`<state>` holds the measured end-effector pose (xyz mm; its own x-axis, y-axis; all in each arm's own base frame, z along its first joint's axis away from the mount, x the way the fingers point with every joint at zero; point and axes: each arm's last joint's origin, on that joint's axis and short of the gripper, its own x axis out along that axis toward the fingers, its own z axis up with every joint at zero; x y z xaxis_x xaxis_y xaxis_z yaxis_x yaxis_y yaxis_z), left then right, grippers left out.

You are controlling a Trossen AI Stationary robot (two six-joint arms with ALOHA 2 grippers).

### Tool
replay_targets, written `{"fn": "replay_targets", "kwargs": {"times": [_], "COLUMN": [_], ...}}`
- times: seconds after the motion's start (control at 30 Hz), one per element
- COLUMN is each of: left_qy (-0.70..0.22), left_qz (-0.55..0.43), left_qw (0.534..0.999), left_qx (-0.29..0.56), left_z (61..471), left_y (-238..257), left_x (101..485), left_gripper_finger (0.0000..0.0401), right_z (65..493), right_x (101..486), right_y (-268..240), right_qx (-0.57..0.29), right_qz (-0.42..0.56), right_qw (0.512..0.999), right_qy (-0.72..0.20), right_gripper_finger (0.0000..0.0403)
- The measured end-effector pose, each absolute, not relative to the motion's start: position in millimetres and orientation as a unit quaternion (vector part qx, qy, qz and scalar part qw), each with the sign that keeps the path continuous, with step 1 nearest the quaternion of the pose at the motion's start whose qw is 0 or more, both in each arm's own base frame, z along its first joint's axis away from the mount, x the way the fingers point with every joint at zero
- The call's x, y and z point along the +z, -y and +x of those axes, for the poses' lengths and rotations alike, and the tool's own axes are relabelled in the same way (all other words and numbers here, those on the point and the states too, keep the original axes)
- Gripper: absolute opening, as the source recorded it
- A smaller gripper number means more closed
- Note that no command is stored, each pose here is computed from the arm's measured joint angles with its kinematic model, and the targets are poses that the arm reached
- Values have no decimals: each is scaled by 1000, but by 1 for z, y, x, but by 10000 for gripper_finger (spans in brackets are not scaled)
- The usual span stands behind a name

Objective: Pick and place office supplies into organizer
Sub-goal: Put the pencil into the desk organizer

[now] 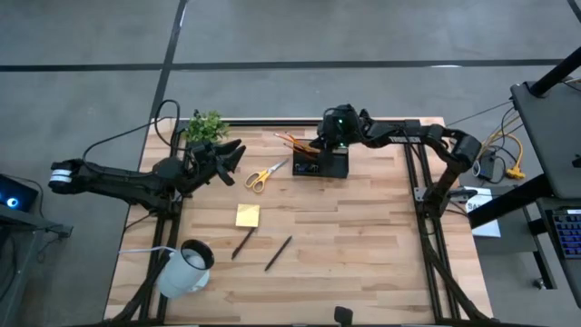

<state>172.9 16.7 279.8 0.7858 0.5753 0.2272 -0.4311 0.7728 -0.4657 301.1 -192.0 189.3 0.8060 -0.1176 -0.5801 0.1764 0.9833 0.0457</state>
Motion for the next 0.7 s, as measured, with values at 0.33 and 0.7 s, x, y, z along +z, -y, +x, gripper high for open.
{"fn": "replay_targets", "kwargs": {"times": [0.33, 0.7], "left_qy": [181, 182], "left_qz": [-198, -199], "left_qw": [923, 922], "left_qx": [274, 278], "left_z": [173, 173], "left_y": [-17, -17], "left_x": [280, 280], "left_gripper_finger": [157, 157], "right_z": [314, 335], "right_x": [226, 219], "right_y": [202, 212], "right_qx": [-82, -42], "right_qz": [7, 13], "right_qw": [937, 912], "right_qy": [-341, -407], "right_gripper_finger": [8, 8]}}
